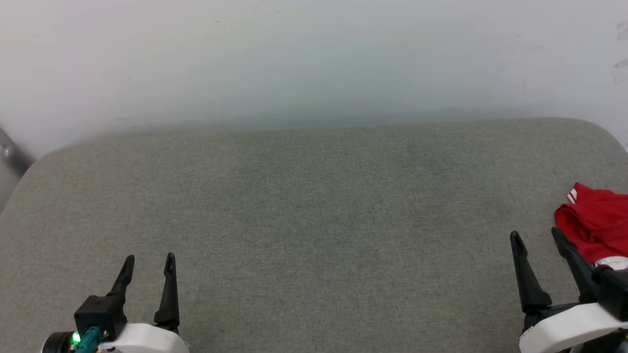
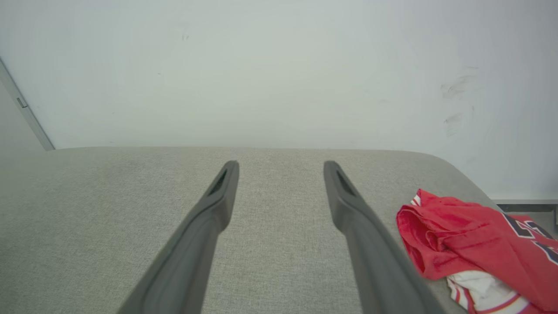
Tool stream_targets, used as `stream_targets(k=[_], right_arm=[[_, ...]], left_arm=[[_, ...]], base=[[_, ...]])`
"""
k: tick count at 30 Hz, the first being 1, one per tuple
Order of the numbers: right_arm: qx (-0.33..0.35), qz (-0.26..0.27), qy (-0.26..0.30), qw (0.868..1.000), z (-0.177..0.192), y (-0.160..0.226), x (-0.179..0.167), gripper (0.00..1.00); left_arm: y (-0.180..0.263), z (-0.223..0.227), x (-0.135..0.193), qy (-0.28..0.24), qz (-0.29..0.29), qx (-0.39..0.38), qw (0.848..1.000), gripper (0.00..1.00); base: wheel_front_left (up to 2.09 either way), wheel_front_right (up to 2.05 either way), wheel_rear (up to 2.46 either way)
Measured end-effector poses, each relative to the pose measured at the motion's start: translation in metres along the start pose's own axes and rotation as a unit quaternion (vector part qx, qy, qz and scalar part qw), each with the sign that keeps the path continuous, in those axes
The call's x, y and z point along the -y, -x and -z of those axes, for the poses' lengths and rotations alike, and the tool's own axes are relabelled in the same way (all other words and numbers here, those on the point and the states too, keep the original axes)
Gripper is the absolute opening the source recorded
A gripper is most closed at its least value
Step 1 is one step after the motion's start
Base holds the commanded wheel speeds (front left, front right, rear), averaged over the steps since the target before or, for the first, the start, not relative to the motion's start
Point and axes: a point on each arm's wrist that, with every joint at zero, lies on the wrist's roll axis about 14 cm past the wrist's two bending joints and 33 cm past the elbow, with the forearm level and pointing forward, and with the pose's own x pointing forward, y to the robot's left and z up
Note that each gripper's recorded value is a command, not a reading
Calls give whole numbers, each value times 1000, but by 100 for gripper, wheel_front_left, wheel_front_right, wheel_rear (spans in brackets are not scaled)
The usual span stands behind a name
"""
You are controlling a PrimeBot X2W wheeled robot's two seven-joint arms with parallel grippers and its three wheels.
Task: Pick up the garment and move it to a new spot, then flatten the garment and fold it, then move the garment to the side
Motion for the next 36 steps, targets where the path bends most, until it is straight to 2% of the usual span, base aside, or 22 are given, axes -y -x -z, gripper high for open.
stream_targets(k=[18, 19, 24, 36], right_arm=[[0, 1, 0, 1000, -1, 1, -1, 100], [0, 1, 0, 1000, -1, 1, -1, 0], [-19, 3, -13, 1000, 12, 3, -2, 0], [-30, 4, -135, 990, 25, 1, -2, 0]], left_arm=[[-5, -1, 2, 8, 1, 2, 1000, 100], [-5, -1, 2, 7, 0, 2, 1000, 0], [3, 19, 6, 23, -5, -29, 999, 0], [0, 29, 0, 136, -29, -65, 988, 0]], base=[[0, 0, 0], [0, 0, 0], [0, 0, 0], [0, 0, 0]])
